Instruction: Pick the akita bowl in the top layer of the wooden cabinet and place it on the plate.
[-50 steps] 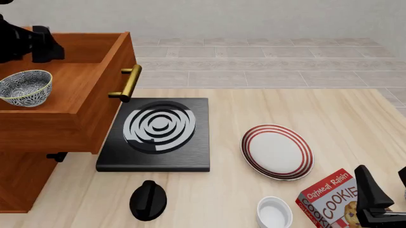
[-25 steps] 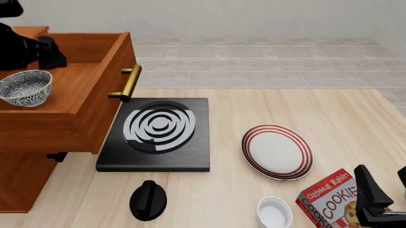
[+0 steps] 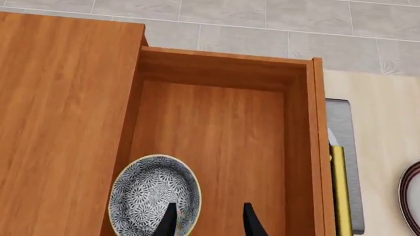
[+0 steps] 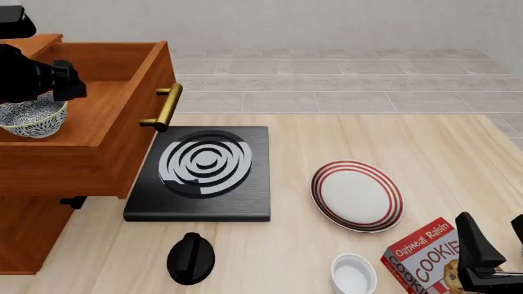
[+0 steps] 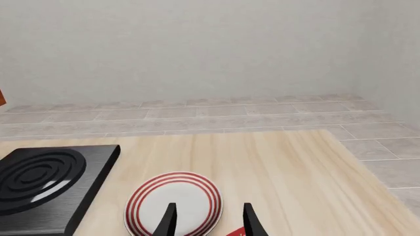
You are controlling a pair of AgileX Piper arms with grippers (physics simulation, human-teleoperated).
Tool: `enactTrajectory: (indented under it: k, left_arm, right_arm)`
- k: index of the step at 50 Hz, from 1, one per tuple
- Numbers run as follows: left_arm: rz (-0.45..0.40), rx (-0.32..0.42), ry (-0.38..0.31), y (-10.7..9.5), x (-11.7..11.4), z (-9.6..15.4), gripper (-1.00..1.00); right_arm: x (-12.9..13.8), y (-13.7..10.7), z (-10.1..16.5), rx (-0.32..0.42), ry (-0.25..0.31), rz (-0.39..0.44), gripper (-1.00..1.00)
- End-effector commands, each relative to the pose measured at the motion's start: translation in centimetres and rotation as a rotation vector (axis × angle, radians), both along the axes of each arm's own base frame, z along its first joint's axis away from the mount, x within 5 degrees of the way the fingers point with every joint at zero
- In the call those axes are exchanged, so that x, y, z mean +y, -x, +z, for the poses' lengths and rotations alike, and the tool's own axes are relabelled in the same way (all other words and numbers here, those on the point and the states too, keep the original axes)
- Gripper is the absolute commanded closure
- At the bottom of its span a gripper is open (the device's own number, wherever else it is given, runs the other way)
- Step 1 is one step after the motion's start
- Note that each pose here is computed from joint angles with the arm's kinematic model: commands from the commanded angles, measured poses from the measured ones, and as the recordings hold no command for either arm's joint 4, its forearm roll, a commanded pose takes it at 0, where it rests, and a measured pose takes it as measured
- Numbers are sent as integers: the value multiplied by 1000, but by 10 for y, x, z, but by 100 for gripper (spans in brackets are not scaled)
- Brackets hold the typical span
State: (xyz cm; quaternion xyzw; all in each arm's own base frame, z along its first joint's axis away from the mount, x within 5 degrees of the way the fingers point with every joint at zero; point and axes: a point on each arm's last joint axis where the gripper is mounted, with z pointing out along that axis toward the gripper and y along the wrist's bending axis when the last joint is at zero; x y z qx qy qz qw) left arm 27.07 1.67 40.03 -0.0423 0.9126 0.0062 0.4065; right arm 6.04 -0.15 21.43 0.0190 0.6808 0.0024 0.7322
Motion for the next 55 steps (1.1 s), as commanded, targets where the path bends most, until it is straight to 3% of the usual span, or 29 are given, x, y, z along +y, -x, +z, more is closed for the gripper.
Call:
enactTrajectory:
  k: [1, 55]
  left_arm:
    - [8, 14, -2, -3, 3, -8, -100]
    - [8, 57, -22, -8, 10, -43, -100]
  right_arm:
    - [0, 0, 0, 0, -2, -1, -100]
    - [0, 0, -1, 3, -3, 0, -100]
